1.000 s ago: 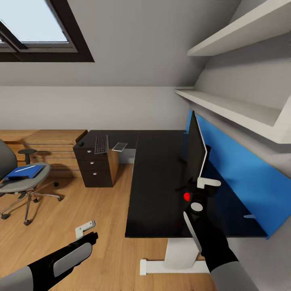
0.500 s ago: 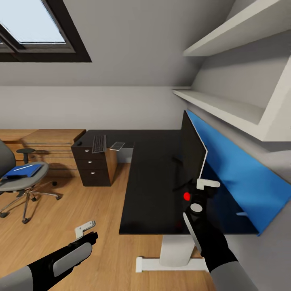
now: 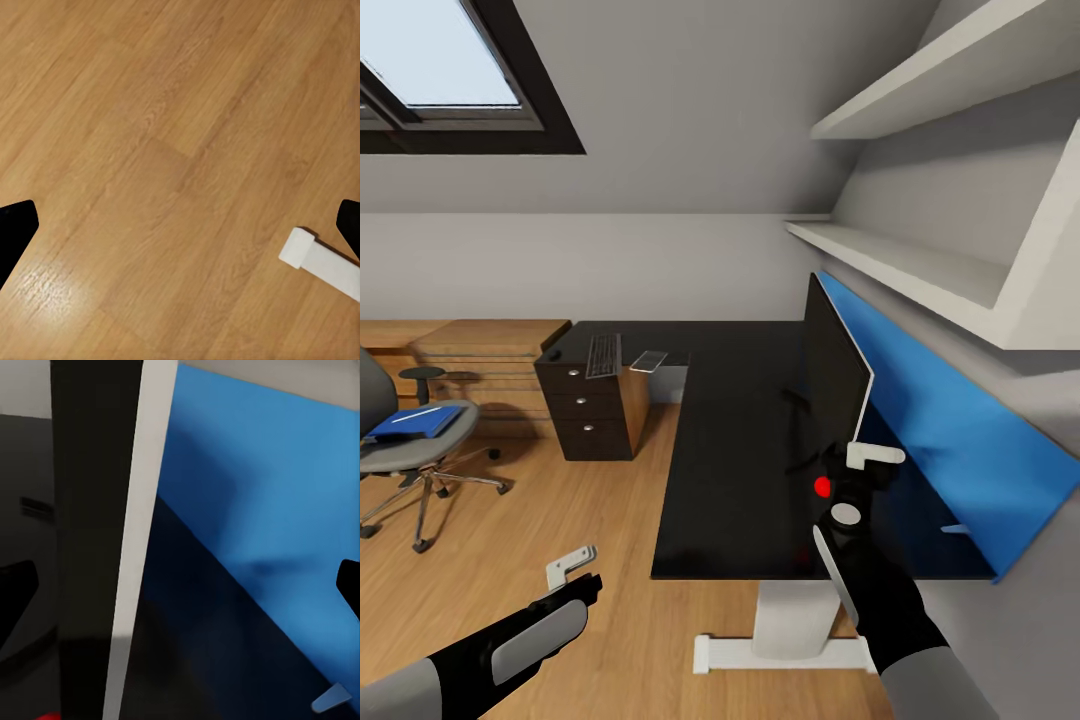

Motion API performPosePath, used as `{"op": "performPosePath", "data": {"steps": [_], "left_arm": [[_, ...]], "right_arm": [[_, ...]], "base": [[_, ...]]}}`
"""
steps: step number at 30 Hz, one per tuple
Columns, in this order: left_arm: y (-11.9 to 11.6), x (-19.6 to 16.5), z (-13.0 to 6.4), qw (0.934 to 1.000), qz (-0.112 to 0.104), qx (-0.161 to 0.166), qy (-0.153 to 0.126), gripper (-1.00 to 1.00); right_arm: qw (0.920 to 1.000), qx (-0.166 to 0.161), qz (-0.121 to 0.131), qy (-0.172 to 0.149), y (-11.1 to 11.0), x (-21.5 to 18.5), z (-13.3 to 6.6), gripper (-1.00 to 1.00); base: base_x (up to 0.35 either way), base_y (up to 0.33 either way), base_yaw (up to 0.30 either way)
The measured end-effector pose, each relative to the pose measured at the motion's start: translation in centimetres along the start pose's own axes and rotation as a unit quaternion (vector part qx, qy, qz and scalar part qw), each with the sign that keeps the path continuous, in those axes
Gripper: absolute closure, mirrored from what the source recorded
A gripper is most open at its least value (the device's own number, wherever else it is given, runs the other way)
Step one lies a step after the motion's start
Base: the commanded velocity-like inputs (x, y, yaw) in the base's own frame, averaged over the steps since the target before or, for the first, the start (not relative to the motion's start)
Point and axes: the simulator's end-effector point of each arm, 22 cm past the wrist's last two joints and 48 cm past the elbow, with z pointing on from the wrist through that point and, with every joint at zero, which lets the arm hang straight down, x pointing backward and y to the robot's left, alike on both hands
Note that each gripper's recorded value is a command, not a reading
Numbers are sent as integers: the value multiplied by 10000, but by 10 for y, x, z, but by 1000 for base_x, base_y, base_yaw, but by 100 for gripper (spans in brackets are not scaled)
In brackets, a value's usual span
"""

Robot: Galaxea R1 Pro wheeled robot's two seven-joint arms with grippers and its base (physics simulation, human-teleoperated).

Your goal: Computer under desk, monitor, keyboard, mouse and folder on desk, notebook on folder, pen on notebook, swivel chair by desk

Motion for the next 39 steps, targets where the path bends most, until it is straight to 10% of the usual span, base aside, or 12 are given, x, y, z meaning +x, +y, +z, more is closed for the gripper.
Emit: {"op": "performPosePath", "data": {"steps": [17, 23, 39], "left_arm": [[29, -3, 17, 9994, -48, -342, -15, -100], [55, -26, 56, 9980, -637, -21, -54, -100], [56, -27, 57, 9978, -665, -15, -66, -100]], "right_arm": [[10000, -29, 17, -35, 2, -2, 0, -100], [10000, -23, 28, -39, 1, -3, 0, -100], [10000, -25, 29, -41, 1, -3, 0, -100]], "base": [[-4, -29, 0], [0, 0, 0], [0, -54, 0]]}}
